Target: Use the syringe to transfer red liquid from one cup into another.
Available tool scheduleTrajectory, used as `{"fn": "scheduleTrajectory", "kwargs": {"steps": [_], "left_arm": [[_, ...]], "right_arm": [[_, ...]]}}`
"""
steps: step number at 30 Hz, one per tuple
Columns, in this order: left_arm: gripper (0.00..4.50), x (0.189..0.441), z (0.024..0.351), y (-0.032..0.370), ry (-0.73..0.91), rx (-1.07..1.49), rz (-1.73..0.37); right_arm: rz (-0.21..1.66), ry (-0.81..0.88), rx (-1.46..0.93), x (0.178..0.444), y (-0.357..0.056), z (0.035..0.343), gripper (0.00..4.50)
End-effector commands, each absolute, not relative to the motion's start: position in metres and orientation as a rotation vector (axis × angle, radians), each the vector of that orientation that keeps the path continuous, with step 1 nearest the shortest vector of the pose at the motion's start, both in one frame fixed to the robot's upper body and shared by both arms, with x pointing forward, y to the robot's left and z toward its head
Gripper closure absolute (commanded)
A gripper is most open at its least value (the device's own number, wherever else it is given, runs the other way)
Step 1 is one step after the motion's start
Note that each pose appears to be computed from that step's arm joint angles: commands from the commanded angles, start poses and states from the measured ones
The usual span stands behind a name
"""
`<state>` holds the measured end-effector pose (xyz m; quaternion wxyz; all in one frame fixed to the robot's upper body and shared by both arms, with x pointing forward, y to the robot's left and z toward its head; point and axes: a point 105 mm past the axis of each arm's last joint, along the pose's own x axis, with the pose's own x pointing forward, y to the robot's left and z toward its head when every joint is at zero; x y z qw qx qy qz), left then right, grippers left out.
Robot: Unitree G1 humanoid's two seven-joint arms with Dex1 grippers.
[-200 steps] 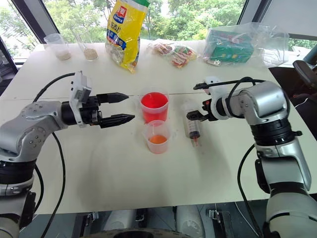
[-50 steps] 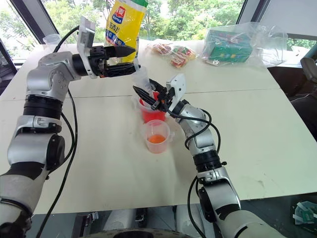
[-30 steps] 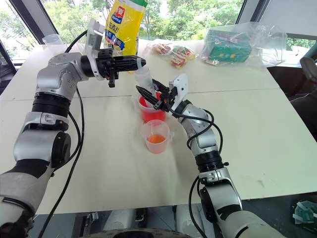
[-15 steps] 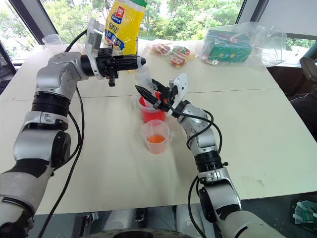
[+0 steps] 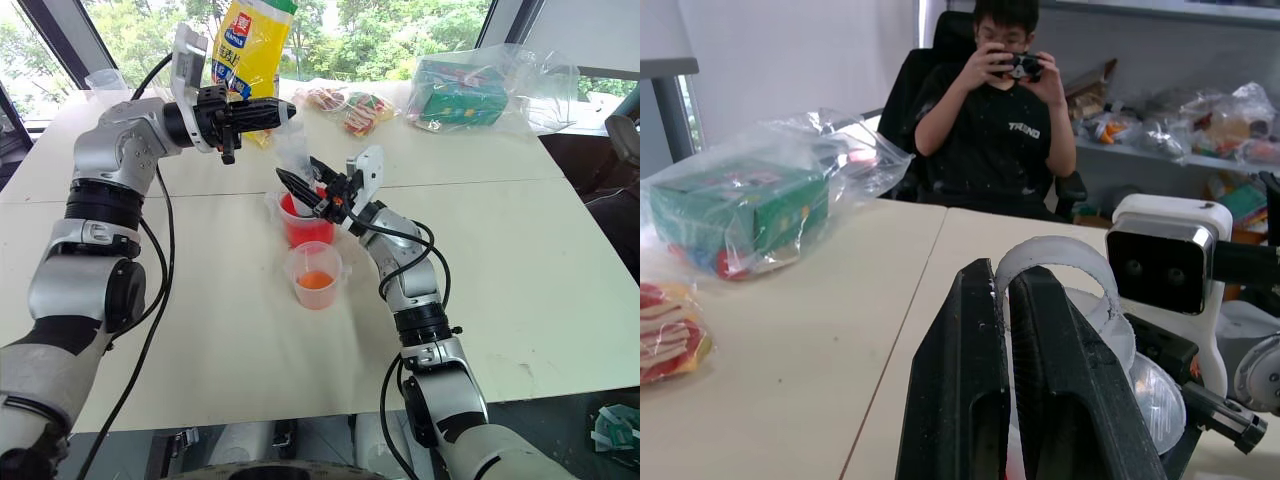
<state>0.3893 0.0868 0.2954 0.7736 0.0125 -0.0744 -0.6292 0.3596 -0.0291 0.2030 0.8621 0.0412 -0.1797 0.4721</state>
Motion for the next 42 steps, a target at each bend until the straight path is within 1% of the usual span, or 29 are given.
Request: {"fn": "scheduleTrajectory", "kwargs": {"steps": [1,14,19,20,22,25,27,29,34,38,40,42], "left_arm": [[4.44,0.385,0.358,0.100,-0.391,0.031,-1.271],[4.44,0.385,0.354,0.099,-0.378,0.028,-1.279],[4.44,0.381,0.331,0.094,-0.293,0.075,-1.328],[4.17,0.381,0.326,0.094,-0.275,0.078,-1.333],[3.46,0.379,0.318,0.094,-0.240,0.078,-1.345],[1.94,0.382,0.304,0.097,-0.204,0.110,-1.309],[1.07,0.382,0.299,0.101,-0.192,0.117,-1.292],[0.07,0.381,0.296,0.107,-0.182,0.120,-1.277],[0.02,0.379,0.286,0.131,-0.143,0.134,-1.215],[0.02,0.377,0.283,0.143,-0.126,0.136,-1.182],[0.02,0.376,0.284,0.145,-0.127,0.129,-1.173],[0.02,0.374,0.288,0.147,-0.140,0.118,-1.165]], "right_arm": [[1.100,-0.377,0.054,0.344,-0.010,0.199,3.10],[1.090,-0.411,0.058,0.345,-0.011,0.210,3.10],[1.078,-0.457,0.056,0.345,-0.014,0.225,3.10],[1.073,-0.470,0.056,0.345,-0.015,0.230,3.10],[1.062,-0.494,0.056,0.346,-0.017,0.239,3.10],[1.049,-0.526,0.056,0.347,-0.021,0.251,3.10],[1.043,-0.541,0.056,0.348,-0.023,0.258,3.10],[1.038,-0.550,0.058,0.349,-0.025,0.262,3.10],[1.017,-0.569,0.067,0.353,-0.030,0.272,3.10],[1.012,-0.596,0.088,0.350,-0.034,0.284,3.10],[1.023,-0.615,0.106,0.345,-0.036,0.294,3.10],[1.062,-0.641,0.143,0.331,-0.038,0.310,3.10]]}}
